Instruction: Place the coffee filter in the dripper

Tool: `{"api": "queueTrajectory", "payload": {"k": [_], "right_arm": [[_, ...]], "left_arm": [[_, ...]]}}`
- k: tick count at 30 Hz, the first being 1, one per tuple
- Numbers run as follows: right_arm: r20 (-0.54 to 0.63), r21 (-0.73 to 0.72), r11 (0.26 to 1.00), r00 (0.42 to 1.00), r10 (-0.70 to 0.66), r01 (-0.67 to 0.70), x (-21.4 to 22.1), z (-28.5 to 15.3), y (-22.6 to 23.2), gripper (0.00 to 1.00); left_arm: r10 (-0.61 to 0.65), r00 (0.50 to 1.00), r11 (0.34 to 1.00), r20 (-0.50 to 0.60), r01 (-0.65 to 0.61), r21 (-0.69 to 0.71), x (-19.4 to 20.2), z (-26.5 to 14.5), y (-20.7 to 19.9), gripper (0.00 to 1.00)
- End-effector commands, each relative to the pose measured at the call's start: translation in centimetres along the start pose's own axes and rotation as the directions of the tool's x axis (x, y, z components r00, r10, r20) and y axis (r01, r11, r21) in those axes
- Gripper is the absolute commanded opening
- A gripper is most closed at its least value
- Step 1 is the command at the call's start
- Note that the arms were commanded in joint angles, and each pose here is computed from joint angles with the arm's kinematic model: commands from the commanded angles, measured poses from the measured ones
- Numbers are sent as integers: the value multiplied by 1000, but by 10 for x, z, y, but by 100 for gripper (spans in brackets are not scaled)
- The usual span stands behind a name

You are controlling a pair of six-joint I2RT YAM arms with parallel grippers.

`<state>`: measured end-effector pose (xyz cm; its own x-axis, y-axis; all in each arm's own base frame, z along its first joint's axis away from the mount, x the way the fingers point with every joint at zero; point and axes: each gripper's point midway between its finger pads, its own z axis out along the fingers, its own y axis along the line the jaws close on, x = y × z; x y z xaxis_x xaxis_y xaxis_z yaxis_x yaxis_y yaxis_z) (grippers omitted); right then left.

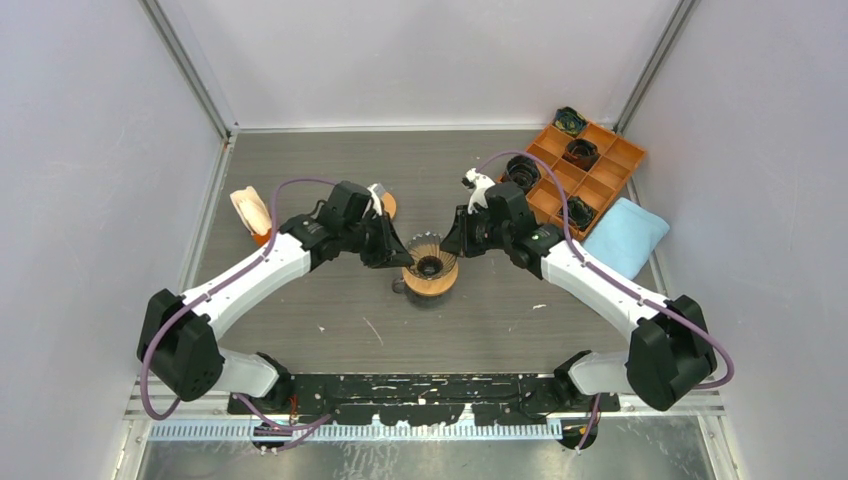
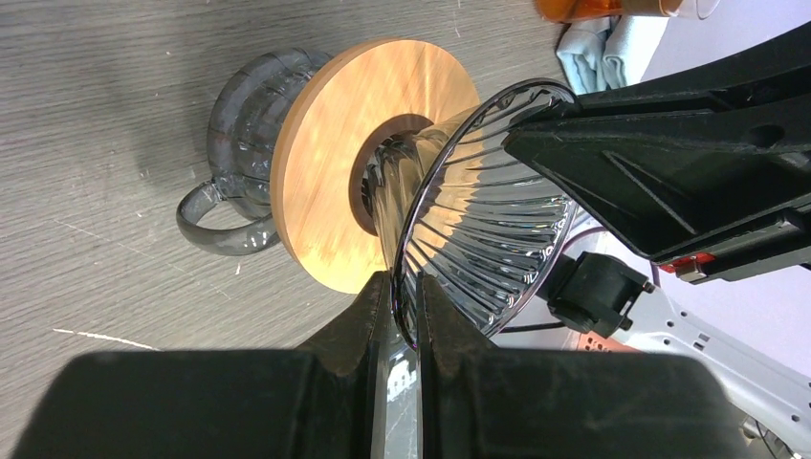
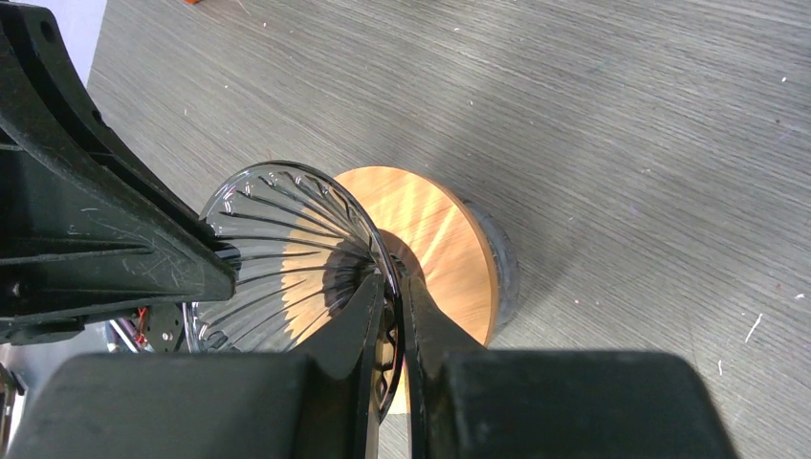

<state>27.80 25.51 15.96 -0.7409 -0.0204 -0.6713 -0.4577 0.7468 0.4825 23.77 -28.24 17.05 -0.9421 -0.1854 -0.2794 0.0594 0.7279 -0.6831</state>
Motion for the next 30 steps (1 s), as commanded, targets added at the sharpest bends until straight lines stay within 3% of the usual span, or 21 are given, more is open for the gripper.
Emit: {"api": "queueTrajectory", "payload": {"k": [1,23,30], "right_arm": [[-215,115,993,976,24,1,68,14,-36,1],[-288,172,983,958,-4,56,98,21,-60,1],[-251,149,988,968,-12,51,76,14,-46,1]], "left_arm": [[51,998,996,-31,-52,-67,6,12,13,3],[103,992,973,-70,-115,-201,24,27,37,3],[115,993,976,-29,-118,-183,15,17,26,9]]}}
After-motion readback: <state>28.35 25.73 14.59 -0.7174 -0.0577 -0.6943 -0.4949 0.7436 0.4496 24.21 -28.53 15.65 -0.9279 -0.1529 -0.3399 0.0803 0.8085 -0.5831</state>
